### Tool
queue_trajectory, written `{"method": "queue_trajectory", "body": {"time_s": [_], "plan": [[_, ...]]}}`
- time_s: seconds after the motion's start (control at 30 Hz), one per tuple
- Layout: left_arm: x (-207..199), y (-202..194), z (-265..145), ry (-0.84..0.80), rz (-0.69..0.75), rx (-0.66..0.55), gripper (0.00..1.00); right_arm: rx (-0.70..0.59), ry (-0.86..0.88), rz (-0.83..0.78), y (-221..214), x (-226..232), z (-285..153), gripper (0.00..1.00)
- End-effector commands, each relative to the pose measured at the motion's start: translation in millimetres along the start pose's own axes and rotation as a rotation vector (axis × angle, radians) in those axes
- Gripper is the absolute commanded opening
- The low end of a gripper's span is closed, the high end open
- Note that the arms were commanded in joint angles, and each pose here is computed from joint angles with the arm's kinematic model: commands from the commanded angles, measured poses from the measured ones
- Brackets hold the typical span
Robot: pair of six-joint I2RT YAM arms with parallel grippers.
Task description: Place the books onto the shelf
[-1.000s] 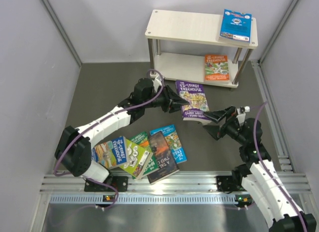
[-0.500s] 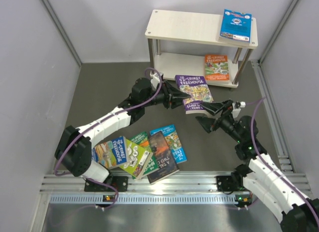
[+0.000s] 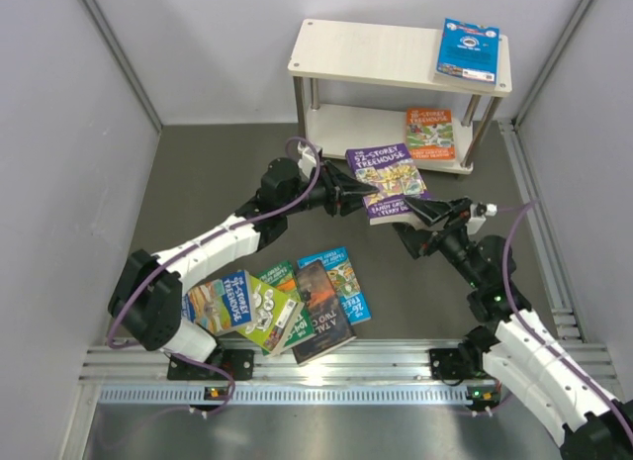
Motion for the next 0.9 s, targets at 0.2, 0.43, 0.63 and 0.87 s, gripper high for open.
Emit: {"method": "queue_trajectory", "body": {"time_s": [0.2,0.43,0.63,0.87], "plan": [[-40.5,-19.9,-18.9,-0.158,0.114,0.04,0.0,-0.065,0.096,0.014,6.0,6.3,-9.2,0.91],[-26.4,-19.5,-16.4,-0.05,0.171,0.047,0.0,-0.045,0.078,-0.015,4.6,5.3,-7.6,0.72],[-4.7,-18.6,-20.8,0.081,0.229,0.053,0.0,-0.058,0.076,-0.022,8.8,8.0,-6.8,0.73],[19.6,-17.6,-29.0,0.2,0.277,0.051,0.0,-0.034,0.06,-0.036,8.7,6.5,-3.7,0.65]]}}
Point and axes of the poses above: each gripper's point midway between its finger pads, its own z axis out along the fingers, its own x axis along the line the jaws close on, y = z × x, the point moved 4 cm from there along -z, back along the fingers, and after that the axes turned 5 degrees about -z, right-handed, at the moved point
